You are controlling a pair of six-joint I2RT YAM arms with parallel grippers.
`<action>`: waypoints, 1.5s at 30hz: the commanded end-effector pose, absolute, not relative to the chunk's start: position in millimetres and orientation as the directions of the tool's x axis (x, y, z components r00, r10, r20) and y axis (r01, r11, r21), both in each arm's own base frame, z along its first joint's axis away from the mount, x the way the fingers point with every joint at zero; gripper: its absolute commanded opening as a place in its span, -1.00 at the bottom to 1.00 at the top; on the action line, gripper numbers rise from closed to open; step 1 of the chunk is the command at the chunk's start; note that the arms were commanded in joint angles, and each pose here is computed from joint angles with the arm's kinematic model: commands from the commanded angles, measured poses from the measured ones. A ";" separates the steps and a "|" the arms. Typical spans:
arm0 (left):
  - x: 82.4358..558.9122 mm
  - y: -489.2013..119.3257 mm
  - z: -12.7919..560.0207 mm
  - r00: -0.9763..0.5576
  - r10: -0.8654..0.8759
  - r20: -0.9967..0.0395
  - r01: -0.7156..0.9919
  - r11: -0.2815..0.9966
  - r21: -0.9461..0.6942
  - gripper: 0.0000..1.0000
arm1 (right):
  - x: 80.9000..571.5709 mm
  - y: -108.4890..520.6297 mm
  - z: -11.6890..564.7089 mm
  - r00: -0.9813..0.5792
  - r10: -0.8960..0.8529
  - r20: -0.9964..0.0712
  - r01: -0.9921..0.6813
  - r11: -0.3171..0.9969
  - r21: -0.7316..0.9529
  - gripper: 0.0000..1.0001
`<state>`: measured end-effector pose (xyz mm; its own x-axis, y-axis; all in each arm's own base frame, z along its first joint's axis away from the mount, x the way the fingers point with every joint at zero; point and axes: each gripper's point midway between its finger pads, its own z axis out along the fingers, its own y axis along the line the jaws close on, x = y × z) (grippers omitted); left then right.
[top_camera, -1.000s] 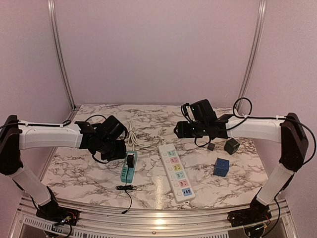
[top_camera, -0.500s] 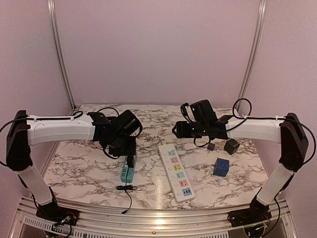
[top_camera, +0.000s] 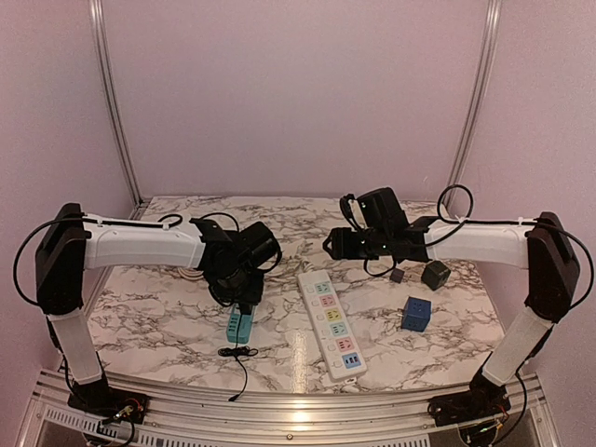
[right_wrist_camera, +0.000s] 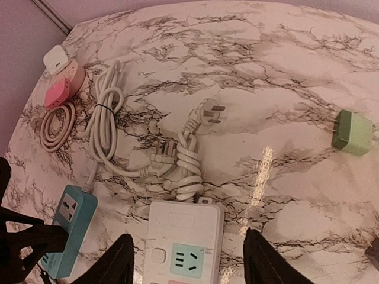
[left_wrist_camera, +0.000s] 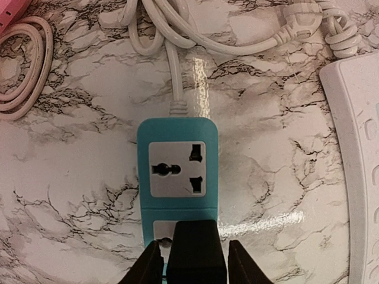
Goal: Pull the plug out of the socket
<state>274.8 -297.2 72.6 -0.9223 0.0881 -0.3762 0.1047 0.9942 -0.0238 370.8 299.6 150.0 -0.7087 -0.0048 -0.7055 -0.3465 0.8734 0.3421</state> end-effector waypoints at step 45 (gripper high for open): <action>269.0 -322.5 86.5 -0.891 0.140 -0.432 0.253 0.943 -0.216 -1.00 | 314.8 478.9 90.0 -0.890 -0.008 -0.456 -0.415 0.430 0.801 -0.52</action>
<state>268.4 -307.3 77.6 -0.9019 0.1338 -0.4106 0.2127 0.9651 -0.1526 311.4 464.9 72.4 -0.8937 -0.0325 -0.4476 -0.4002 0.5089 0.7622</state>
